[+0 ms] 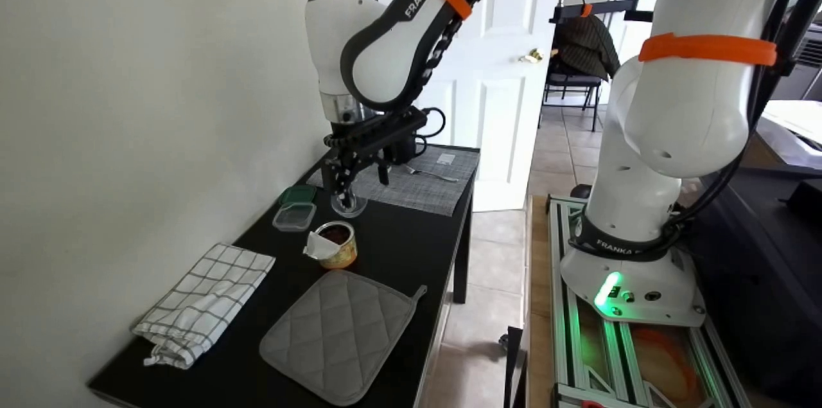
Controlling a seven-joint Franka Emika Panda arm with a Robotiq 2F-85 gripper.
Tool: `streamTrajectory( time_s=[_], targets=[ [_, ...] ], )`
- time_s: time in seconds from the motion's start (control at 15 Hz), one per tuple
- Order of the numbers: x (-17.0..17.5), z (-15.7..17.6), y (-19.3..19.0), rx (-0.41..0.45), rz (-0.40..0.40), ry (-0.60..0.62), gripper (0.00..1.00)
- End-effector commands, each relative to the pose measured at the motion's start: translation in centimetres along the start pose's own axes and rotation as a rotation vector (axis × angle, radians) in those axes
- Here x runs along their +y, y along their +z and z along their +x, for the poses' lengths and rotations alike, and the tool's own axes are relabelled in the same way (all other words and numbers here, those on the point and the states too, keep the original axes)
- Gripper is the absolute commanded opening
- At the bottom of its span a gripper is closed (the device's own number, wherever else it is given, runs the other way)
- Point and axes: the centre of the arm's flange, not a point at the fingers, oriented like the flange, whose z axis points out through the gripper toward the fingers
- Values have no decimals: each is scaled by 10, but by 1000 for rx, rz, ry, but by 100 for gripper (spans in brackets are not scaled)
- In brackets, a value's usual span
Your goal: Move the tin to the left side of the mat
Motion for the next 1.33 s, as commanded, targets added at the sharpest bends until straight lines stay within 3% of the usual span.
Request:
streamTrajectory(
  time_s=[0.0,0.27,0.53,0.73,0.93,1.0,1.07,1.2,1.27],
  targets=[
    [0,-1,10,-8,9,23,100],
    [1,-1,21,-22,14,51,100],
    [7,24,48,-21,106,146,100],
    [9,37,64,18,117,210,99],
    [9,45,79,17,106,221,87],
    [8,48,84,16,104,223,77],
    [6,50,88,14,101,224,76],
    [3,53,95,11,98,222,56],
    [0,54,98,7,98,219,54]
  ],
)
